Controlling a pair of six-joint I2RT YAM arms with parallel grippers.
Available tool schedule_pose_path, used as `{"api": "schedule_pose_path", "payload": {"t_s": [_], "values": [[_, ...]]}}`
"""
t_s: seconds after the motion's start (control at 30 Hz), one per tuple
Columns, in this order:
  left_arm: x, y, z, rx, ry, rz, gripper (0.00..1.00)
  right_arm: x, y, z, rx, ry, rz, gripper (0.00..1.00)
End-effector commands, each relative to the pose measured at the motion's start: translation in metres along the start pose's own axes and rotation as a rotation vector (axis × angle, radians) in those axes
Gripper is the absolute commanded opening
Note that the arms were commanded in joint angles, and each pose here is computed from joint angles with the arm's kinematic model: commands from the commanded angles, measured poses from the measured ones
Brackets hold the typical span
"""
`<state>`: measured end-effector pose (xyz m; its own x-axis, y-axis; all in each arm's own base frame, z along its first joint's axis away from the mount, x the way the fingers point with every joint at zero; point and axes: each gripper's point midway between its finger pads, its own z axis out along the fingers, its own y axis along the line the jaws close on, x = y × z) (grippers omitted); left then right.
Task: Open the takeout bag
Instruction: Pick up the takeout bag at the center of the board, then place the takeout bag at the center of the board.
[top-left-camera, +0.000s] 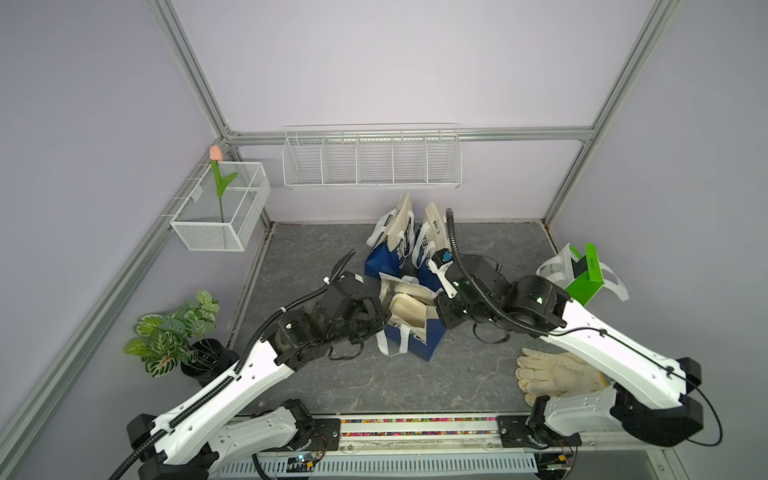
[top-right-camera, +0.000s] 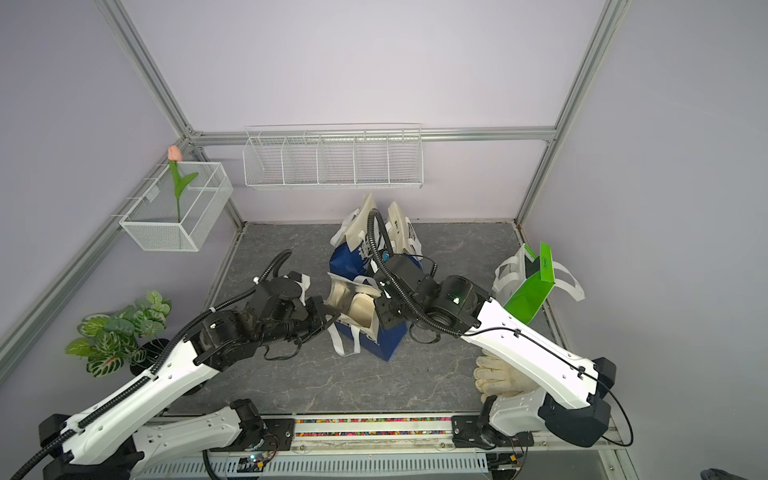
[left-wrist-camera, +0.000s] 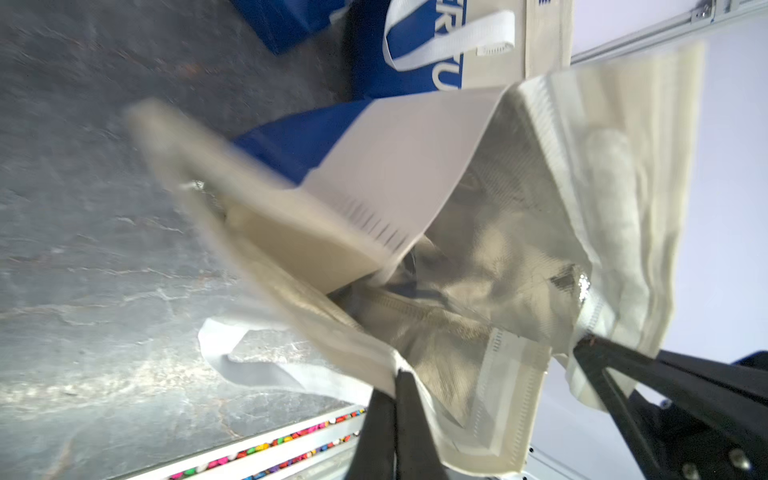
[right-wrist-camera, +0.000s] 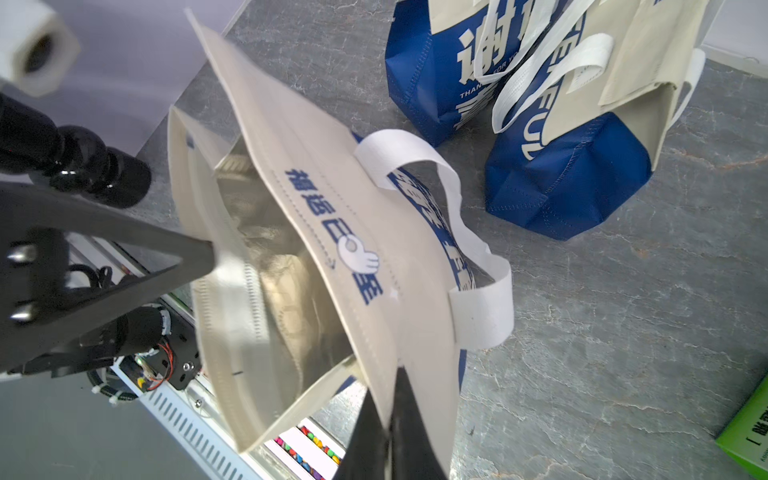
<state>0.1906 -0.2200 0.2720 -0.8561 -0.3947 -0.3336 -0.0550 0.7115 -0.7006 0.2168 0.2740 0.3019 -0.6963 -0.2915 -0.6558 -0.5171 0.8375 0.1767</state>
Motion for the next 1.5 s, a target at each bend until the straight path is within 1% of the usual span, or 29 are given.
{"api": "schedule_pose_path", "payload": {"t_s": [0.0,0.07,0.17,0.2,0.27,0.3,0.37,0.4,0.43,0.47,0.63,0.77,0.93,1.07,1.23,1.33,1.43,1.47], "values": [[-0.024,0.015,-0.033,-0.057,-0.128,0.125,0.0,-0.017,0.017,0.005,-0.145,-0.031,0.067,0.08],[-0.036,0.017,-0.05,-0.069,-0.204,0.187,0.0,-0.029,0.024,0.009,-0.183,-0.04,0.08,0.09],[-0.059,0.025,-0.072,-0.135,-0.323,0.243,0.0,-0.049,0.027,0.02,-0.189,-0.048,0.091,0.14],[-0.067,0.028,-0.076,-0.165,-0.353,0.252,0.0,-0.056,0.029,0.025,-0.196,-0.048,0.095,0.2],[-0.081,0.029,-0.078,-0.201,-0.385,0.273,0.0,-0.067,0.037,0.031,-0.213,-0.051,0.087,0.42],[-0.09,0.031,-0.077,-0.226,-0.403,0.274,0.0,-0.072,0.039,0.035,-0.216,-0.05,0.084,0.5],[-0.107,0.037,-0.072,-0.257,-0.428,0.252,0.0,-0.079,0.043,0.036,-0.226,-0.058,0.081,0.61],[-0.117,0.039,-0.069,-0.249,-0.436,0.228,0.0,-0.081,0.043,0.034,-0.224,-0.067,0.082,0.73],[-0.127,0.042,-0.067,-0.239,-0.448,0.202,0.0,-0.082,0.041,0.031,-0.214,-0.077,0.082,0.78],[-0.137,0.045,-0.067,-0.234,-0.463,0.175,0.0,-0.081,0.039,0.028,-0.203,-0.085,0.08,0.8],[-0.188,0.059,-0.076,-0.245,-0.559,0.086,0.0,-0.061,0.019,0.002,-0.149,-0.126,0.08,0.82],[-0.227,0.066,-0.085,-0.282,-0.642,0.069,0.0,-0.037,0.002,-0.017,-0.127,-0.164,0.1,0.82],[-0.263,0.065,-0.084,-0.343,-0.695,0.124,0.0,-0.01,-0.011,-0.032,-0.134,-0.193,0.131,0.83],[-0.28,0.082,-0.077,-0.421,-0.699,0.138,0.0,0.003,-0.019,-0.034,-0.12,-0.184,0.139,0.83],[-0.293,0.126,-0.061,-0.504,-0.685,0.101,0.0,0.023,-0.024,-0.026,-0.121,-0.165,0.167,0.83],[-0.289,0.15,-0.051,-0.534,-0.661,0.047,0.0,0.032,-0.029,-0.026,-0.114,-0.16,0.176,0.83],[-0.278,0.163,-0.046,-0.56,-0.642,0.007,0.0,0.036,-0.033,-0.028,-0.101,-0.158,0.178,0.83],[-0.276,0.163,-0.046,-0.549,-0.641,0.002,0.0,0.036,-0.034,-0.028,-0.096,-0.159,0.175,0.83]]}}
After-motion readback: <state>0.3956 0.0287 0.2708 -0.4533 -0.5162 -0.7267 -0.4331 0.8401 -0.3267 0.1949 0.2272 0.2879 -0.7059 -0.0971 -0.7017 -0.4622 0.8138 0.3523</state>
